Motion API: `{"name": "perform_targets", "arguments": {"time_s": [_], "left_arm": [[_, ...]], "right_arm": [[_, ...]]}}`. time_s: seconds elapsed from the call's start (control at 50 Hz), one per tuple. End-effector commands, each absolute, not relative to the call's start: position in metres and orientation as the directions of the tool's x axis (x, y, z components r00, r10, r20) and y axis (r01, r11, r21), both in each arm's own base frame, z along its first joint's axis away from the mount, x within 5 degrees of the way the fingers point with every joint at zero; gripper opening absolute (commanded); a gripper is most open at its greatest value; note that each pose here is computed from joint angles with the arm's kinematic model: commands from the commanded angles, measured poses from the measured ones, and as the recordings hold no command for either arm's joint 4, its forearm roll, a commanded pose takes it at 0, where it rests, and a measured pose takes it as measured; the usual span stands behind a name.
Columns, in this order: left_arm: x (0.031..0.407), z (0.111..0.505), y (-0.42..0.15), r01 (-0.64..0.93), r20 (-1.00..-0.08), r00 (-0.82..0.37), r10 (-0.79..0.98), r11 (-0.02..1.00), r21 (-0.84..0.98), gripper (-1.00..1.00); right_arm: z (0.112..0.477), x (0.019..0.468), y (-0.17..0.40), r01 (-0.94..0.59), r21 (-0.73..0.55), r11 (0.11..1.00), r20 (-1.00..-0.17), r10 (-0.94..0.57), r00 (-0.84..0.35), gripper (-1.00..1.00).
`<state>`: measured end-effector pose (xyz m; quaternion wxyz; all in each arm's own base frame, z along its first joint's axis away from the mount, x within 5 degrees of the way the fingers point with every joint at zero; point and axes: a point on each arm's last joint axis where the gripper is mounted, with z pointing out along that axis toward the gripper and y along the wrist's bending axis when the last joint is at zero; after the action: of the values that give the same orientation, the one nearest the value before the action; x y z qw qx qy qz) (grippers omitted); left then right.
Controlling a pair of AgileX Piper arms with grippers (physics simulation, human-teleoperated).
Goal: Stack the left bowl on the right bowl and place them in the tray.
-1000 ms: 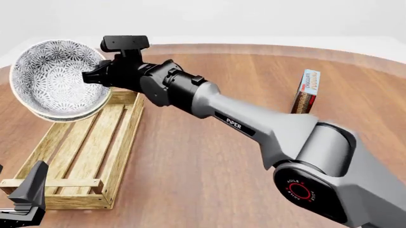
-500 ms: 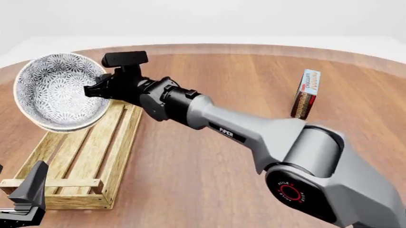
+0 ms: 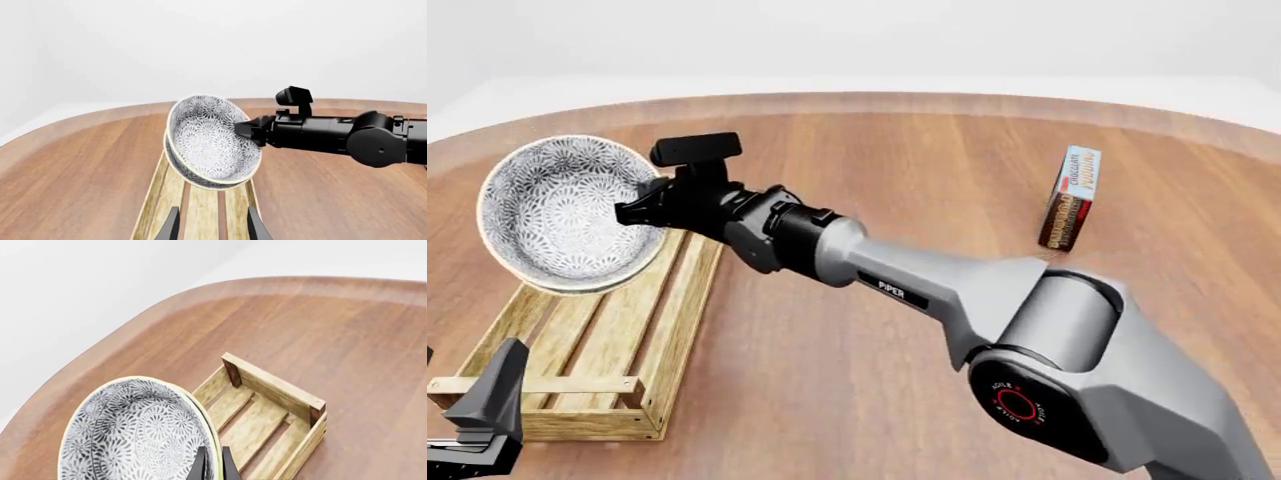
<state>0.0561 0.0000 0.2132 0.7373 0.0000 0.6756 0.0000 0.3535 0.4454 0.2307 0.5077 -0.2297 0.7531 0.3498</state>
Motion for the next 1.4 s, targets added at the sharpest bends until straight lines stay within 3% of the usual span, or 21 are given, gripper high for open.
{"name": "perform_targets", "arguments": {"time_s": [0.02, 1.4], "left_arm": [[0.056, 0.213, 0.0, 0.0, -0.996, 0.087, 0.0, 1.0, 0.0, 1.0], [0.056, 0.213, 0.0, 0.0, -0.996, 0.087, 0.0, 1.0, 0.0, 1.0]], "right_arm": [[0.23, 0.355, 0.448, -0.67, 0.378, 0.64, -0.899, 0.081, -0.43, -1.0], [0.179, 0.355, 0.469, -0.667, 0.356, 0.654, -0.879, -0.008, -0.476, -1.0]]}}
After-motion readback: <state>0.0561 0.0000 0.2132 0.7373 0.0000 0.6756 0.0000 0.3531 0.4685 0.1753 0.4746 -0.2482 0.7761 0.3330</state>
